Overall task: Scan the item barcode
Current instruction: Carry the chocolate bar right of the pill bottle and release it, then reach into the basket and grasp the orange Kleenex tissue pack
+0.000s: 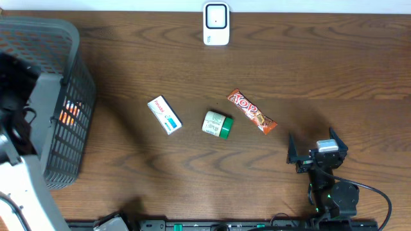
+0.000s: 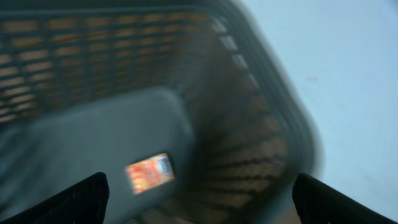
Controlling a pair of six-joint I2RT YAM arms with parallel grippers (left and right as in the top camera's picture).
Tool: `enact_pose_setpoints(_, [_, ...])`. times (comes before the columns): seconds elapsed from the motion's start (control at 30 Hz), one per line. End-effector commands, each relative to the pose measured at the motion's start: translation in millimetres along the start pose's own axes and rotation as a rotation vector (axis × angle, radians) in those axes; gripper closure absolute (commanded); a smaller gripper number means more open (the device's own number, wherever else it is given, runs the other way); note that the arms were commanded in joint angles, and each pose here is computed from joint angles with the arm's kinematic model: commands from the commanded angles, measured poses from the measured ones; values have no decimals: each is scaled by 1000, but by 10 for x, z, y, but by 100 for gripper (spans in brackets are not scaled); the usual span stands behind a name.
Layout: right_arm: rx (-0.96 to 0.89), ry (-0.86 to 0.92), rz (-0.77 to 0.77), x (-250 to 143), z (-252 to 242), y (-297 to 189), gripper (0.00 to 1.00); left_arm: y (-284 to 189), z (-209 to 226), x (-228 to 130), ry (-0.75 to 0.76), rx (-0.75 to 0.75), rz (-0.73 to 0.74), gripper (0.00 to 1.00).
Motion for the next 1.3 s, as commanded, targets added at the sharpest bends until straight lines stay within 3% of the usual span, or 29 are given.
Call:
enact_pose_setpoints(0.0, [12, 13, 0, -5, 27, -2, 1, 356, 114, -86, -34, 50, 92, 0])
enact_pose_setpoints(0.2, [12, 14, 0, -4, 27, -2, 1, 870, 209, -486, -23, 106, 299, 2])
enact_pose_setpoints(0.43, [12, 13, 0, -4, 27, -2, 1, 1413, 466, -1076, -281, 310, 516, 2])
enact_pose_setpoints(0.63, [12, 13, 0, -4, 27, -2, 1, 1843, 567, -1485, -292, 394, 629, 2])
enact_pose_setpoints(1.07, [12, 13, 0, -5, 27, -2, 1, 2291, 718, -1886, -301, 460, 705, 2])
enact_pose_setpoints(1.27, [12, 13, 0, -4, 27, -2, 1, 2395, 591, -1969, -270, 432, 699, 2])
Point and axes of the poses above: each gripper's point midway between its finger pads, its own y axis out along the fingers, its own z axis along the line the jaws close on, x = y × z, the point moved 1 cm from there along -y, back along the fingers, and after that the axes turned 8 degrees about y, right-handed, at the moved point
